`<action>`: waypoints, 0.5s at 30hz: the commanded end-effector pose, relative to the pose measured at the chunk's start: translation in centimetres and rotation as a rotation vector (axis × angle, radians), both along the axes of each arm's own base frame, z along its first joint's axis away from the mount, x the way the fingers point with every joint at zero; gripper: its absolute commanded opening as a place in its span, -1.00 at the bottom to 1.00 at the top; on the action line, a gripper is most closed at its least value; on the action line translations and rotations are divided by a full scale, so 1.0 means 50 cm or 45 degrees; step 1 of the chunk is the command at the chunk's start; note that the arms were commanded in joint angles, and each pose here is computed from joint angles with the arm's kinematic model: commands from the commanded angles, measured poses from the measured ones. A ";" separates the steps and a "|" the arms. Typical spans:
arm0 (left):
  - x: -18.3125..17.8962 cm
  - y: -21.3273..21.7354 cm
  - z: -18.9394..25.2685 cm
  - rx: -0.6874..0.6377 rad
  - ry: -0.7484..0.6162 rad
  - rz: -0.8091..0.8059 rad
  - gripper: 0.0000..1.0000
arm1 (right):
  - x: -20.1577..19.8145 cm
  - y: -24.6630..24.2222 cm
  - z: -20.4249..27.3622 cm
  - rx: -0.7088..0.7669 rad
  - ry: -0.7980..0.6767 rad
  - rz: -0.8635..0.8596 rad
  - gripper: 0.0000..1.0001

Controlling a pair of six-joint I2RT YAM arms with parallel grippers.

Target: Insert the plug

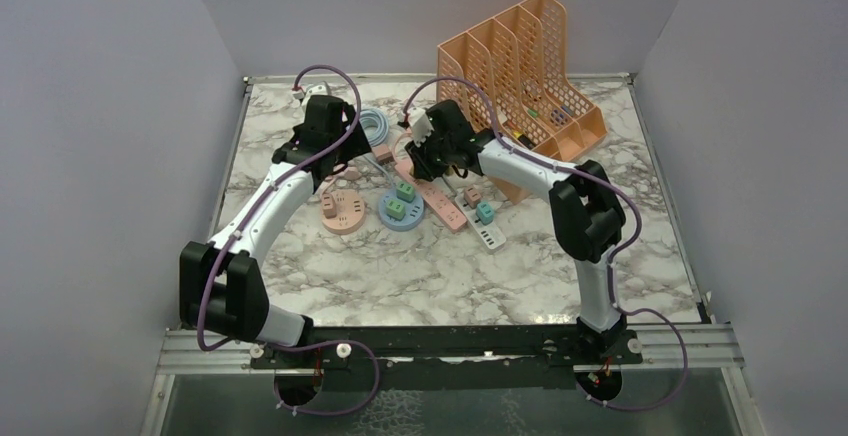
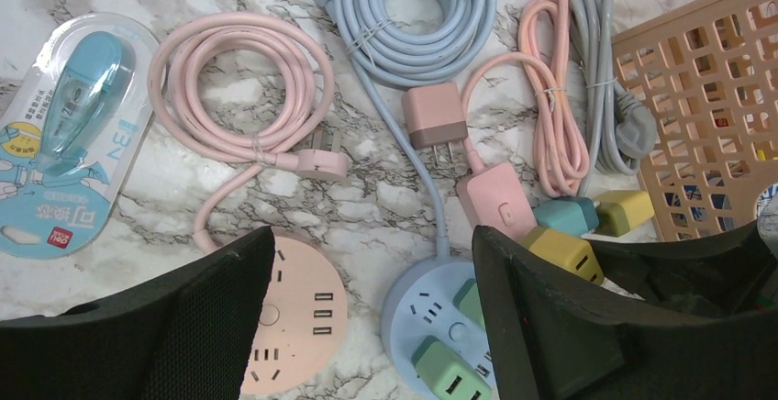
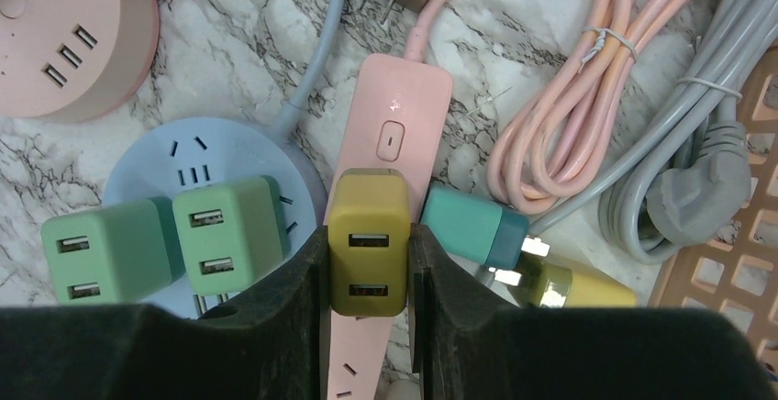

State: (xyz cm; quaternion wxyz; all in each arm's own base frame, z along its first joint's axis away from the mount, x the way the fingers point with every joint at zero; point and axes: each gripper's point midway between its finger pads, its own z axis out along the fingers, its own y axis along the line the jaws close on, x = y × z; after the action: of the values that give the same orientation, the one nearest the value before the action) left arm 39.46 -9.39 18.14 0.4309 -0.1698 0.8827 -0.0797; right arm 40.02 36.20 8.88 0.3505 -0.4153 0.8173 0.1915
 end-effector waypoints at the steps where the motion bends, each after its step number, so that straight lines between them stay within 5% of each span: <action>1: 0.008 -0.005 0.020 0.007 -0.032 -0.047 0.60 | -0.010 0.003 -0.016 -0.068 0.021 0.049 -0.98; 15: 0.004 0.013 0.053 0.086 -0.093 -0.061 0.60 | -0.025 -0.012 -0.062 -0.208 0.113 0.031 -0.98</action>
State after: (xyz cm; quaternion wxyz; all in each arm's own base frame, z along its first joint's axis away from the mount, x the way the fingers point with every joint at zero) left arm 39.39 -9.19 18.09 0.4333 -0.1373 0.8883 -0.0664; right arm 39.47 36.85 8.61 0.3222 -0.4418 0.8173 0.1815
